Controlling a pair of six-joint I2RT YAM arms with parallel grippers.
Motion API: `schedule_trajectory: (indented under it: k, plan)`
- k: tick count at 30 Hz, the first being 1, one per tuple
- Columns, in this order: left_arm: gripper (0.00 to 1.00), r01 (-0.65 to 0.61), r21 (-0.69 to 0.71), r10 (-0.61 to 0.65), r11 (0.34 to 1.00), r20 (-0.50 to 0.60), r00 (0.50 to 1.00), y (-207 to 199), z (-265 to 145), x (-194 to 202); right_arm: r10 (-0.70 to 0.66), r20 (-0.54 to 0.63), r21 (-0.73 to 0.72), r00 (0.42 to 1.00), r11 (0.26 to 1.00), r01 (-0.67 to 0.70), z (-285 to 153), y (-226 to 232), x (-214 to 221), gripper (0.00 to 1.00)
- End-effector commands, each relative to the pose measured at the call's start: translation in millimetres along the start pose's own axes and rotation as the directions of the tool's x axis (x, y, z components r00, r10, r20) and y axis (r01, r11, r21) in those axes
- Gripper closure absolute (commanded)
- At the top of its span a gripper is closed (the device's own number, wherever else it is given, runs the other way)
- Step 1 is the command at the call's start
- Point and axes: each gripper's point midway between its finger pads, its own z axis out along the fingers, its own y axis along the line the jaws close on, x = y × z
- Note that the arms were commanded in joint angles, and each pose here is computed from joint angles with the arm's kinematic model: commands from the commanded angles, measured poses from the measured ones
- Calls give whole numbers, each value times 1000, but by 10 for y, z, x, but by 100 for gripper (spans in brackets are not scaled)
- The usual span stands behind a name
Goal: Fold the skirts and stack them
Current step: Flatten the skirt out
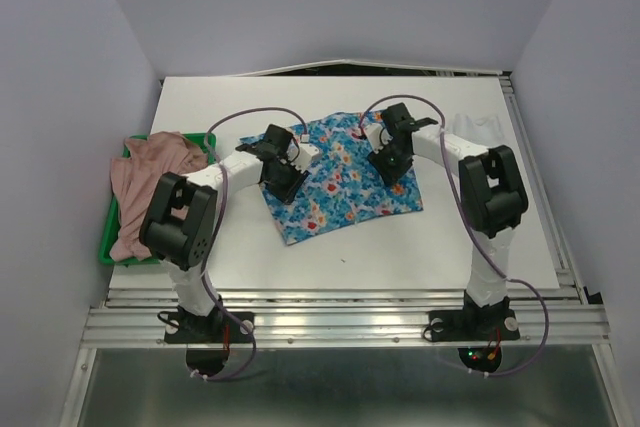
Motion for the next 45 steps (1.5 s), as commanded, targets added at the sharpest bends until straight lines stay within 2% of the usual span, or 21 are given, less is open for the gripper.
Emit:
schedule_trajectory:
  k: [1,5,6,8,9,11,12,13,15,17,19,21,26,31,36,38,42,45]
  plan:
    - [66,101,-37,-102,994,-24,995,285,146,-39,56,-122,-171,991,982,-76,-78,559,571,61]
    - [67,164,-32,-166,986,-75,983,539,494,-19,17,-132,-332,991,941,-60,-334,1278,715,63]
    - [67,150,-36,-152,988,-48,987,624,487,-222,-21,-111,-403,994,915,-26,-470,1589,706,62]
    - [67,142,-36,-143,989,-23,989,750,589,-494,-28,-86,-489,996,872,-18,-635,1932,620,60]
    - [67,138,-29,-138,990,-8,990,788,599,-625,-47,-48,-575,998,818,11,-792,2231,529,59]
    - [65,130,-30,-130,991,1,992,890,673,-798,2,4,-633,1000,774,1,-1004,2386,265,55]
    - [64,114,-62,-111,992,55,992,1003,544,-1077,23,24,-669,999,743,-1,-1098,2447,149,54]
    - [61,97,-72,-89,993,100,991,1057,408,-1284,30,83,-659,996,751,32,-1215,2412,-84,54]
    - [60,56,-100,-41,993,144,989,1107,228,-1438,63,122,-618,990,786,26,-1275,2183,-267,54]
    - [58,20,-139,9,990,206,979,1116,-100,-1593,123,164,-553,979,833,-13,-1289,1764,-403,53]
    - [58,3,-164,33,986,214,976,1109,-203,-1534,167,208,-457,964,888,-55,-1274,1237,-511,53]
    - [58,-2,-157,37,988,221,975,1008,-332,-1433,145,217,-368,965,928,-56,-1118,896,-546,54]
    - [58,35,-54,-23,998,210,977,644,-414,-1078,73,178,-211,981,977,-35,-608,489,-423,55]
    - [58,67,-20,-63,998,166,984,490,-335,-758,69,114,-193,991,980,-46,-201,450,-236,57]
    - [58,91,-1,-90,996,108,990,450,-115,-518,115,-1,-267,993,957,-111,14,734,284,59]
    - [59,93,5,-93,996,100,991,473,-39,-536,134,-19,-286,991,949,-134,-47,830,406,59]
    - [59,82,-6,-81,997,112,990,563,18,-672,140,-120,-429,983,885,-179,-216,1369,790,59]
    - [59,71,-6,-70,997,109,992,604,73,-739,142,-130,-509,981,840,-189,-389,1683,839,58]
